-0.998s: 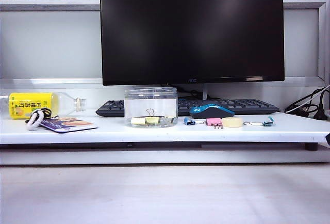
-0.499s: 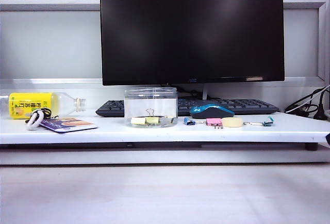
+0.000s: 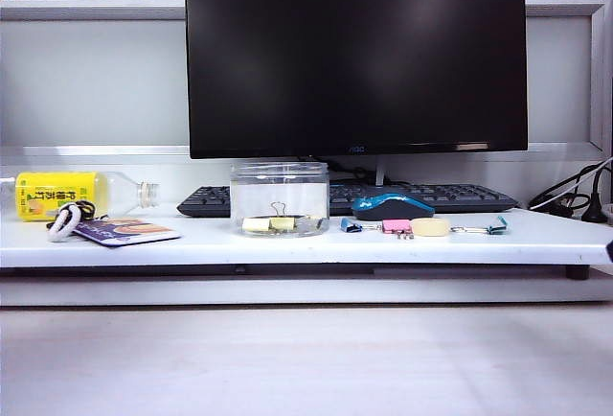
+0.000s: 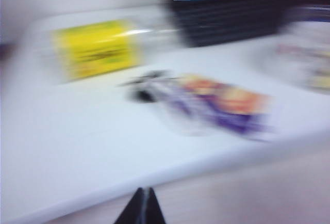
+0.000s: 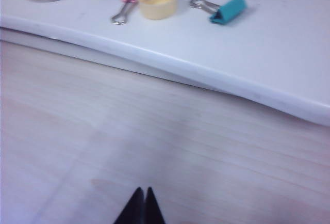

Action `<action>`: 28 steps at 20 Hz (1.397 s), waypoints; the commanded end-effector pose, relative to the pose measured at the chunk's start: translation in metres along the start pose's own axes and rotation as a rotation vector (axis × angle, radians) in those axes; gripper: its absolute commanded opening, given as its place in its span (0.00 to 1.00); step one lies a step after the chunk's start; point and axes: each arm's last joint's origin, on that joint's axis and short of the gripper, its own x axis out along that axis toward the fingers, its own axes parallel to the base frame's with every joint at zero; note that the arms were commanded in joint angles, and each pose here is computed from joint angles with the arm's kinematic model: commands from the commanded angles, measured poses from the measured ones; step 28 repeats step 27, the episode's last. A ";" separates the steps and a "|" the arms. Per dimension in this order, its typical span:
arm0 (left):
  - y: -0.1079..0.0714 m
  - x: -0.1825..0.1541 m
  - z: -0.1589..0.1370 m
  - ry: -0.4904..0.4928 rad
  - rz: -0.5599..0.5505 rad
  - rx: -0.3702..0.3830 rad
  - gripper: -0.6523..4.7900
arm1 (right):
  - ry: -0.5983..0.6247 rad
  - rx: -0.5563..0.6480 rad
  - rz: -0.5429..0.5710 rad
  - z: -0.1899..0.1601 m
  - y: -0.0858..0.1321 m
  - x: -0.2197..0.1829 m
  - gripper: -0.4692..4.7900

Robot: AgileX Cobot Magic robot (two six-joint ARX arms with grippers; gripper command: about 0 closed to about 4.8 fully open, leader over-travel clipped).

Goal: Pick up the clips with the largest number of clips of the same color on the table and place them in a round transparent plastic box.

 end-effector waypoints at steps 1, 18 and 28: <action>0.007 0.000 -0.004 0.018 0.079 -0.017 0.11 | -0.047 0.029 -0.069 0.005 -0.008 -0.002 0.08; 0.007 0.000 -0.003 0.016 0.085 -0.017 0.11 | -0.282 0.115 -0.361 0.018 -0.037 -0.022 0.08; 0.007 0.000 -0.003 0.016 0.085 -0.017 0.11 | -0.282 0.115 -0.361 0.018 -0.037 -0.022 0.08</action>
